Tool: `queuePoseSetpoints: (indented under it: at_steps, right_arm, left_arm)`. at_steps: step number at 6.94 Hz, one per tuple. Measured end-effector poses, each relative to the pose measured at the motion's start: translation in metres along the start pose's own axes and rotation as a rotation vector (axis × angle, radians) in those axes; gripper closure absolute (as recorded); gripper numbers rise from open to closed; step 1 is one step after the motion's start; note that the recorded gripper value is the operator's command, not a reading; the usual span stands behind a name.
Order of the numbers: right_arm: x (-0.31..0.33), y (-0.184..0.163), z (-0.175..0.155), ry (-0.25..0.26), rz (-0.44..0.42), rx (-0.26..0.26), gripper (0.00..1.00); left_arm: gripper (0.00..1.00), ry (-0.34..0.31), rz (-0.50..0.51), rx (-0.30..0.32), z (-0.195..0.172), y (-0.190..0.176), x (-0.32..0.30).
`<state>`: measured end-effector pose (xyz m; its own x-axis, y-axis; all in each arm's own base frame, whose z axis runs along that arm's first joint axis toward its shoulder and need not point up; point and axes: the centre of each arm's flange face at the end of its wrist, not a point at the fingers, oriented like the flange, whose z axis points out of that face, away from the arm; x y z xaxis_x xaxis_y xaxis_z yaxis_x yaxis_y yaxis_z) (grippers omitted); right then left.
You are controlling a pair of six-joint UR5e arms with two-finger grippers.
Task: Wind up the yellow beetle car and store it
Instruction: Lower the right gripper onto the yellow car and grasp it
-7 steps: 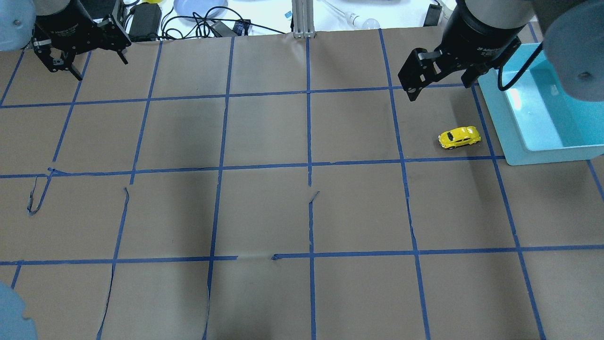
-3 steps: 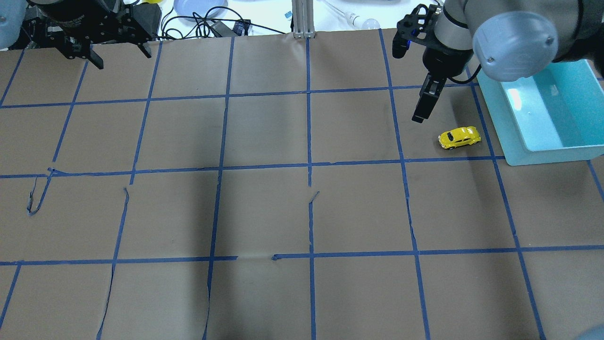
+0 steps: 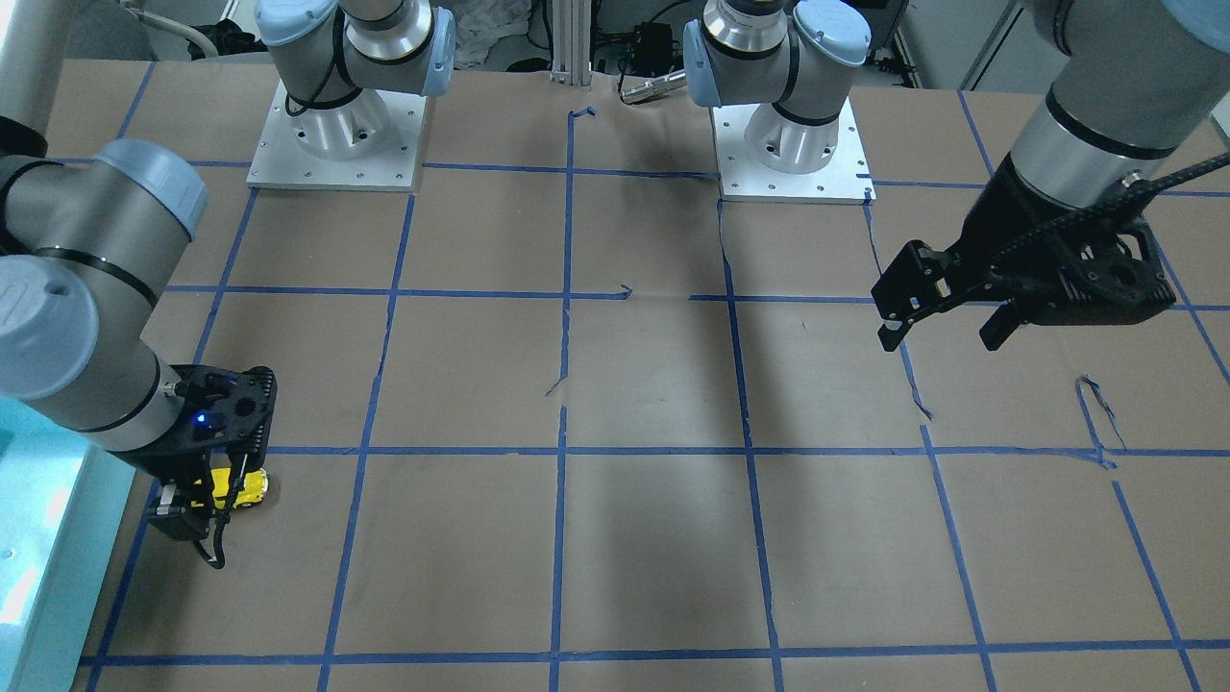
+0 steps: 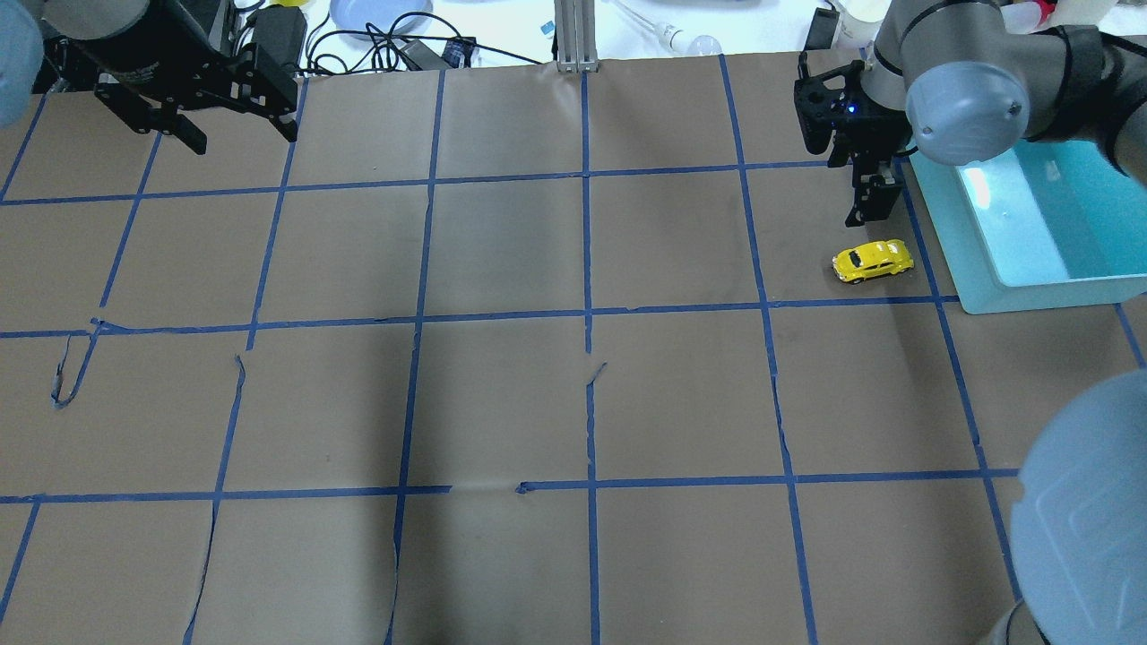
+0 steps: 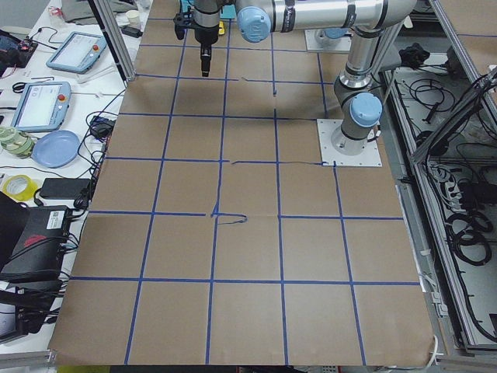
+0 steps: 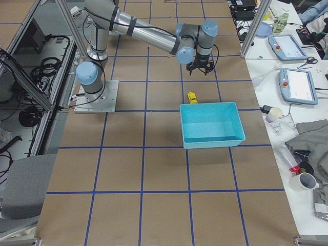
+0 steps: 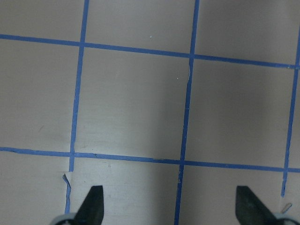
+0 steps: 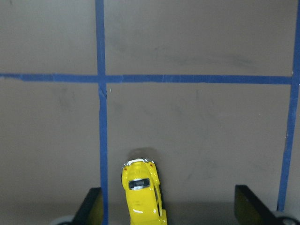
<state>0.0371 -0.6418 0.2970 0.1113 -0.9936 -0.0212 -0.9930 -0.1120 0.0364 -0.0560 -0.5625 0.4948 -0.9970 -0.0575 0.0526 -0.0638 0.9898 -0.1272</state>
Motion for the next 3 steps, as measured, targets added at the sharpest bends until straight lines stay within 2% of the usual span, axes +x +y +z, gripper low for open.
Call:
queuePoseSetpoints:
  at_steps: [1, 3]
  right_arm:
    - [0.004, 0.025, 0.020, -0.015, -0.075, -0.005, 0.00]
    - [0.005, 0.054, 0.051, -0.050, -0.111, 0.010, 0.00]
  left_arm:
    - [0.00, 0.002, 0.012, -0.005, 0.001, 0.006, 0.005]
    - [0.00, 0.004, 0.081, -0.012, 0.003, 0.014, 0.024]
